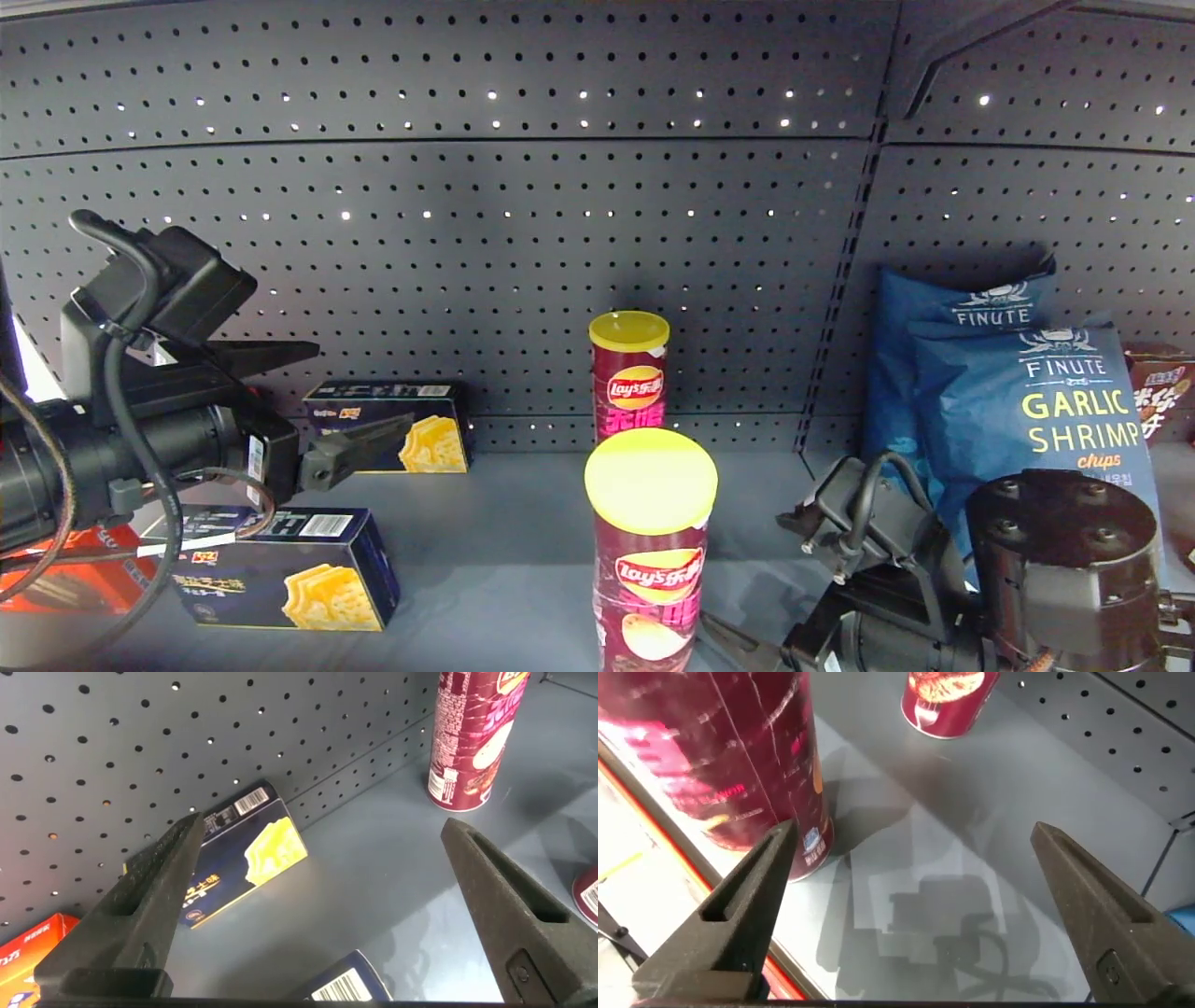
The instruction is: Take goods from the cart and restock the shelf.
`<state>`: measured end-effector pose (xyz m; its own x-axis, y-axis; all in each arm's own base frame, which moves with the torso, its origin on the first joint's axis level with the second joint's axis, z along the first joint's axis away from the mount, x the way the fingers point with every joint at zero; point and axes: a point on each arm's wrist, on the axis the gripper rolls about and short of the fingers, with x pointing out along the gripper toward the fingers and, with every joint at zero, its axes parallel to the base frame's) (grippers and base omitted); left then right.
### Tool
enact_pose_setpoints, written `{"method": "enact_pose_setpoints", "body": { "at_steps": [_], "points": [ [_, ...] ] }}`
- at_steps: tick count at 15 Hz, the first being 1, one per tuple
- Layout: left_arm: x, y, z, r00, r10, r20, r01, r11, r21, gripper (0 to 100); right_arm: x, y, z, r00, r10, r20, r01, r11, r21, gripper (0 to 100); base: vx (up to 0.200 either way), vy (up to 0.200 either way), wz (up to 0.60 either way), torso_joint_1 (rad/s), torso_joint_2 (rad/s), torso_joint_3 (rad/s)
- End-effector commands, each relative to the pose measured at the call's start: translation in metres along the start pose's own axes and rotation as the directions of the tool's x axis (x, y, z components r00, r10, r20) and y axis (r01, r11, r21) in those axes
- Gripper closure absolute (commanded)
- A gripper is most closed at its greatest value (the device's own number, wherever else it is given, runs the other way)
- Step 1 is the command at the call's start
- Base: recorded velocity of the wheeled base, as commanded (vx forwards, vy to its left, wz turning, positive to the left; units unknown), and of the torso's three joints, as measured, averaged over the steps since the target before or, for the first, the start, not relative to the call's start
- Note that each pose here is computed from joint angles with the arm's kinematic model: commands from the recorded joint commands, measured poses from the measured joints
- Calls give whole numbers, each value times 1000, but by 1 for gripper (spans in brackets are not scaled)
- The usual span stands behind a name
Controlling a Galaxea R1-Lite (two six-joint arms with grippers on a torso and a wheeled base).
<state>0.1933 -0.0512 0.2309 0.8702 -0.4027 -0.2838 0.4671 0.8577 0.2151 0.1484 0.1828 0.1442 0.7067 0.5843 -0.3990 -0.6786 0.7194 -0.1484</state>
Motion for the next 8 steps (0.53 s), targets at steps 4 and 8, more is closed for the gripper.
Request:
{"method": "enact_pose_setpoints", "body": {
  "at_steps": [4,8],
  "points": [
    [-3,-1,-10,1000,6,-18,-6,1000,-6,0,-32,-14,-16,999,-45,8,45,999,24,0,0,0,0,0,0,0],
    [-3,0,-6,1000,11,11,-11,1000,0,0,-47,-29,-18,992,-117,37,115,992,59,0,0,0,0,0,0,0]
  ]
}}
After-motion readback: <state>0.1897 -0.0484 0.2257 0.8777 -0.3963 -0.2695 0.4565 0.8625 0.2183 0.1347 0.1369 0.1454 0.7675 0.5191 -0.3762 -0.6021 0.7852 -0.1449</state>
